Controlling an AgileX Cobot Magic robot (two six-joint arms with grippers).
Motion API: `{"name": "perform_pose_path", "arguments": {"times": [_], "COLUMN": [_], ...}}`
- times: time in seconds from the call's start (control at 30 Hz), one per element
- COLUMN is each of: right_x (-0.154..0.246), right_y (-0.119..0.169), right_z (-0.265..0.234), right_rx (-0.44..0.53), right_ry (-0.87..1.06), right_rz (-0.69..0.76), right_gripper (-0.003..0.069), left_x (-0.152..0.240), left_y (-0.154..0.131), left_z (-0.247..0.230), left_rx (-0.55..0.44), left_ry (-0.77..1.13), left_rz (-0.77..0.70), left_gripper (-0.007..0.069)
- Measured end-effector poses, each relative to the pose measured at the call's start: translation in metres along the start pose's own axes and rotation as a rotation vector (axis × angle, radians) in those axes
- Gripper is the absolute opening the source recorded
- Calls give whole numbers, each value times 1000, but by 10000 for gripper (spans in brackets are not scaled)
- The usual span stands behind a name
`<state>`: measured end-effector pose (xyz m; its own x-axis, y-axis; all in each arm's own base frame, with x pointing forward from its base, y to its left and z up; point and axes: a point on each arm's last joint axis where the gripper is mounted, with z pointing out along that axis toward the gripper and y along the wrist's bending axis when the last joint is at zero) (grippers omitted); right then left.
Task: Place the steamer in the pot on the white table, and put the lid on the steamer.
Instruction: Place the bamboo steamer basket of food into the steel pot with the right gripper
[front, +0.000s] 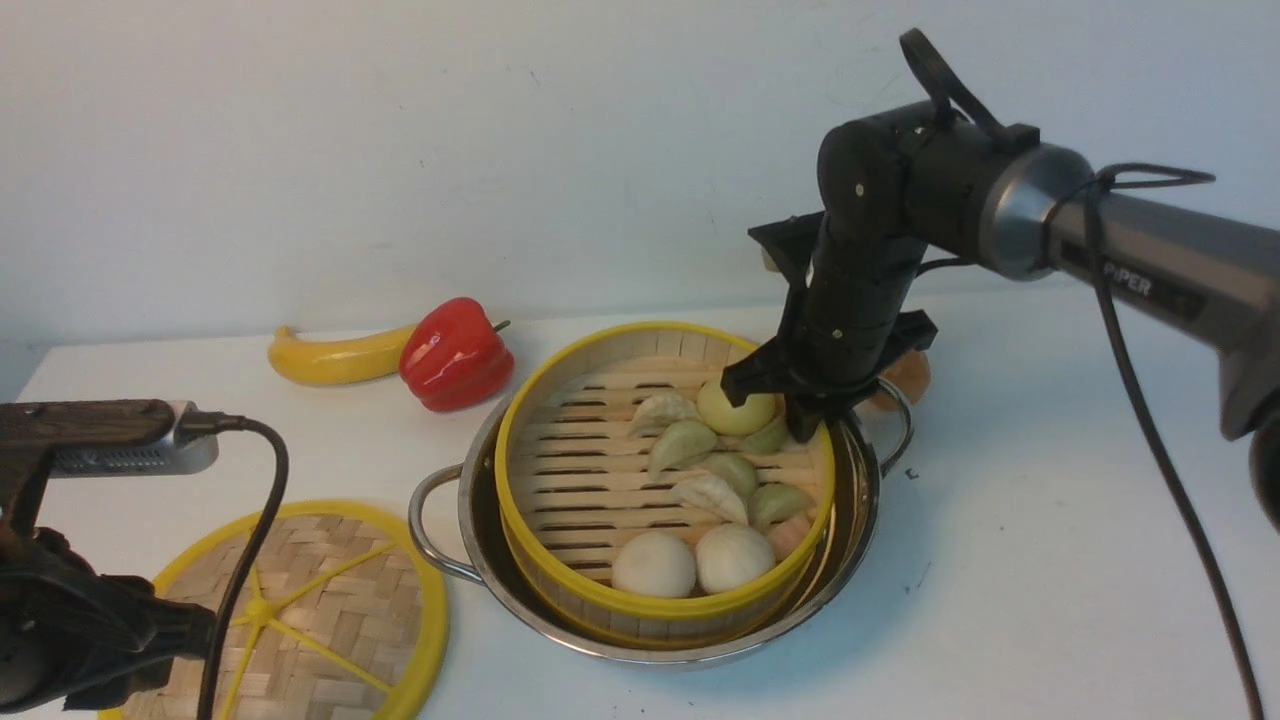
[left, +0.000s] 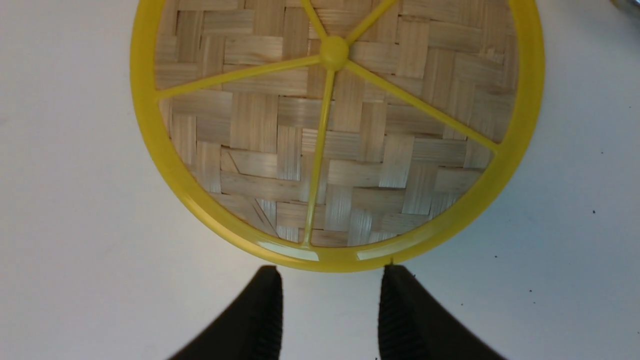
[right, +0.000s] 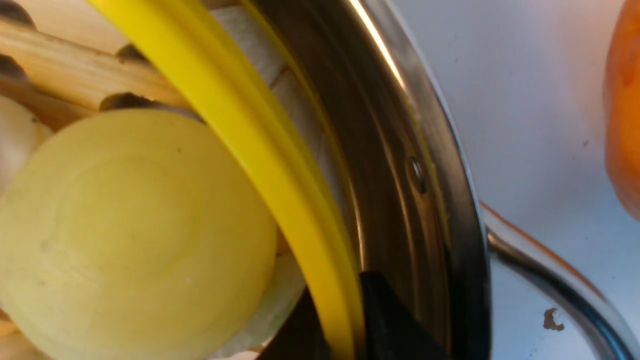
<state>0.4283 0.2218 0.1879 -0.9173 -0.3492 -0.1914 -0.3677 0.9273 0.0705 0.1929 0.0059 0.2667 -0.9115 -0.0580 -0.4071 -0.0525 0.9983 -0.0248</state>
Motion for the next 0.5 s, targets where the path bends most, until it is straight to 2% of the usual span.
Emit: {"name": "perform_pose_path", "arguments": {"times": [0.5], "right_x": [-1], "right_y": [-2], "right_z": [0], "right_rx": [17], "right_ry": [-6], "right_rz": [-7], "right_gripper": [51], "left_x": [0], "left_y": [0], "left_z": [0], "left_rx": [0], "left_ry": [0], "left_rz": [0], "left_gripper": [262]}}
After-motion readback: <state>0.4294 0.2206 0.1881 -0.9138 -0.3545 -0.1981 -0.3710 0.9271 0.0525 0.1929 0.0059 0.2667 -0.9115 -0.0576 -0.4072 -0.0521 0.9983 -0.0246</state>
